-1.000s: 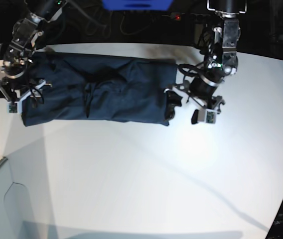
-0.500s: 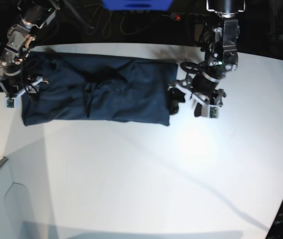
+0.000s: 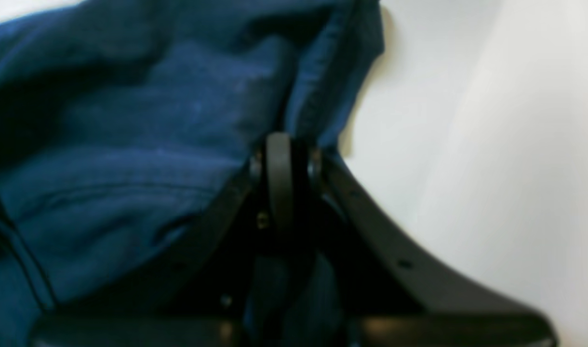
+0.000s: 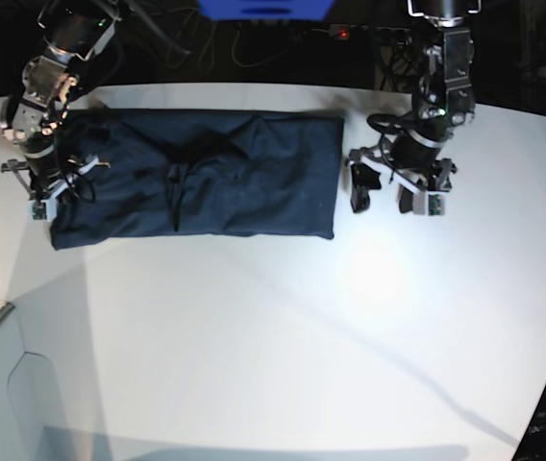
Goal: Layout the t-shirt on the table in an organized manner, then fold the t-shirt properly
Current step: 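Grasp the shirt end with the right gripper and tuck it under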
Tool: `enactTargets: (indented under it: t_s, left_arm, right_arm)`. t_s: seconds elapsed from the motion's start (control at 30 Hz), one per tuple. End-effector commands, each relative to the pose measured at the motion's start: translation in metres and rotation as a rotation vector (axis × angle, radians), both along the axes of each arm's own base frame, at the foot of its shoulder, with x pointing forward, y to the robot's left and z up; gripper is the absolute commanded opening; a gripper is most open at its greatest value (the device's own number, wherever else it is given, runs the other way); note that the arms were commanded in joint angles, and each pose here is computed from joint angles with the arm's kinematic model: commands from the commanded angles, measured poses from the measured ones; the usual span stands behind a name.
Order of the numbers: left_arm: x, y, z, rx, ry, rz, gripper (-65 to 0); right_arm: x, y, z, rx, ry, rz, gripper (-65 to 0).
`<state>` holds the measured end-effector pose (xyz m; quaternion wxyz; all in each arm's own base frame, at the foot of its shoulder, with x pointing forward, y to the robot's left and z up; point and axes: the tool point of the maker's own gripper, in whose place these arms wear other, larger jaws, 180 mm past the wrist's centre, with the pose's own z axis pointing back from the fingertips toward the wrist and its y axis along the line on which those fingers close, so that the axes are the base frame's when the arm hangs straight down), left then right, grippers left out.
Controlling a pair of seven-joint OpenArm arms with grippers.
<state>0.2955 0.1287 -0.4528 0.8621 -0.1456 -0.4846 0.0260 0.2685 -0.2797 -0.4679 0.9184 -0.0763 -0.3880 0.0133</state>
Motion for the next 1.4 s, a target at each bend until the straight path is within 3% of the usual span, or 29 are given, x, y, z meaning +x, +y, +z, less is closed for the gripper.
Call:
enactTargets:
  t_s: [0.0, 0.13, 0.3, 0.57, 0.7, 0.93, 1.13, 1.37]
  left_arm:
    - [0.01, -0.001, 0.014, -0.015, -0.055, 0.003, -16.4]
    - [0.005, -0.001, 0.009, -0.014, -0.042, 0.002, -16.4]
    - [0.004, -0.004, 0.009, -0.018, -0.04, -0.002, -16.4]
    - [-0.003, -0.004, 0.004, -0.017, -0.025, -0.002, -16.4]
    - [-0.004, -0.005, 0.004, -0.019, -0.023, -0.004, -16.4]
    - [-0.004, -0.005, 0.004, -0.019, -0.022, -0.005, -16.4]
    - [-0.005, -0.002, 0.003, -0.012, -0.02, -0.006, -16.4]
    - [-0.01, -0.005, 0.001, -0.019, -0.011, -0.004, -16.4]
  right_arm:
    - [0.011, -0.003, 0.019, -0.024, -0.068, -0.001, -65.0]
    - [0.016, 0.009, 0.046, -0.059, -0.135, 0.012, -65.0]
    - [0.022, 0.052, 0.067, -0.08, -0.183, 0.126, -65.0]
    - [0.025, 0.089, 0.104, -0.117, -0.265, 0.224, -65.0]
    - [0.025, 0.111, 0.12, -0.145, -0.265, 0.289, -65.0]
    - [0.031, 0.182, 0.133, -0.127, -0.241, 0.463, -65.0]
    - [0.04, 0.175, 0.131, -0.136, -0.237, 0.4, -65.0]
    - [0.044, 0.121, 0.101, -0.157, -0.151, 0.287, -65.0]
